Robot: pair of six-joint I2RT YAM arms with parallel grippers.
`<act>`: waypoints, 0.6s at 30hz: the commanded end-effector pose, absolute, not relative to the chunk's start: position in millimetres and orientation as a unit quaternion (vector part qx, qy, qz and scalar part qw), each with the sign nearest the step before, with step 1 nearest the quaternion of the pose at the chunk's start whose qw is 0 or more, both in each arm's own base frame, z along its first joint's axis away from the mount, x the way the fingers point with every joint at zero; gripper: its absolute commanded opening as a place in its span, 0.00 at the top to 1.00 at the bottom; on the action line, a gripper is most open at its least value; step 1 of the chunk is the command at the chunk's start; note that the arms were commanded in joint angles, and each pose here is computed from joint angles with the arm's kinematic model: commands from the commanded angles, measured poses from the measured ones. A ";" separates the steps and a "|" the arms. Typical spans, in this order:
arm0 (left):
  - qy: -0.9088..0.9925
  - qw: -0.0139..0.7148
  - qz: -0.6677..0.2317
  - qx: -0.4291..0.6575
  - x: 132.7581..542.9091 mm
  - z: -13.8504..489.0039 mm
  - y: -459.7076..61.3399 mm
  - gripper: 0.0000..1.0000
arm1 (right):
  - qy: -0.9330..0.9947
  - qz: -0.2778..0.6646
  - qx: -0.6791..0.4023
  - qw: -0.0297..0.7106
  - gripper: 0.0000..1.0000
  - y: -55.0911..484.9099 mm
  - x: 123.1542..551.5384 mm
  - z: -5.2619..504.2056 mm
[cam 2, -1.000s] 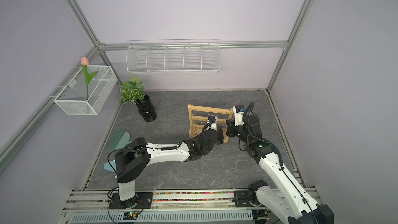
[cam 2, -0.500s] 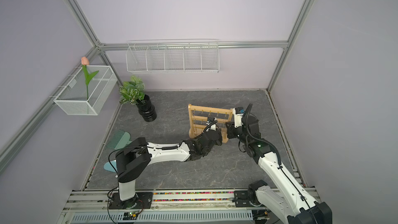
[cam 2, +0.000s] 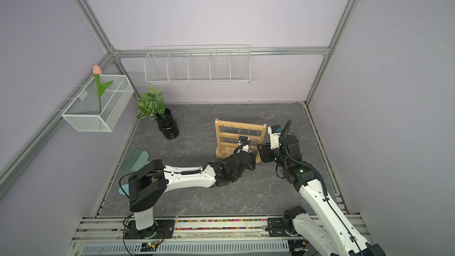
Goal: Hang the necklace on the jewelry display stand
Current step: Hang the necklace on the stand.
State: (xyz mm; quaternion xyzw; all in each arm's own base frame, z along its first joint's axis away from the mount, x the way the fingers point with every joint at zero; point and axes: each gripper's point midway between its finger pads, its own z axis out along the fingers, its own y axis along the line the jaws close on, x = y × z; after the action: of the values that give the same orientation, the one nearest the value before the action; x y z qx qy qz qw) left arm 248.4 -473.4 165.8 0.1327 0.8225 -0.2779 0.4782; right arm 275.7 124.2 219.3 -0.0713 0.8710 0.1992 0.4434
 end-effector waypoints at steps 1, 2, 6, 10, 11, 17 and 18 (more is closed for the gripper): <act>0.829 0.460 -0.289 0.135 231.8 177.9 -465.8 0.54 | 0.882 0.183 -0.063 0.429 0.41 114.4 264.5 222.0; 0.831 0.454 -0.291 0.137 228.0 179.5 -463.7 0.54 | 0.885 0.179 -0.058 0.426 0.39 111.9 262.2 222.2; 0.838 0.431 -0.302 0.144 214.2 187.3 -454.1 0.54 | 0.899 0.155 -0.039 0.407 0.30 100.5 255.4 217.1; 0.848 0.418 -0.289 0.147 206.7 196.0 -433.3 0.52 | 0.910 0.126 -0.016 0.395 0.11 87.5 252.2 207.1; 0.854 0.421 -0.273 0.141 208.0 198.5 -422.9 0.50 | 0.912 0.119 -0.013 0.392 0.08 85.1 251.3 204.0; 0.856 0.464 -0.204 0.100 232.7 230.6 -341.2 0.01 | 0.920 0.070 0.009 0.385 0.11 68.4 257.3 188.3; 0.857 0.471 -0.192 0.081 242.3 234.9 -319.1 0.01 | 0.920 0.060 0.015 0.386 0.11 64.9 260.5 186.4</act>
State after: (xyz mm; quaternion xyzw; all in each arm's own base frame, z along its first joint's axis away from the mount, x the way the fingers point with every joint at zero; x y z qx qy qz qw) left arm 221.2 -376.7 237.2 0.1180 0.8430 -0.2608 0.4555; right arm 258.0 81.2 200.1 -0.0062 0.9126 0.1025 0.3959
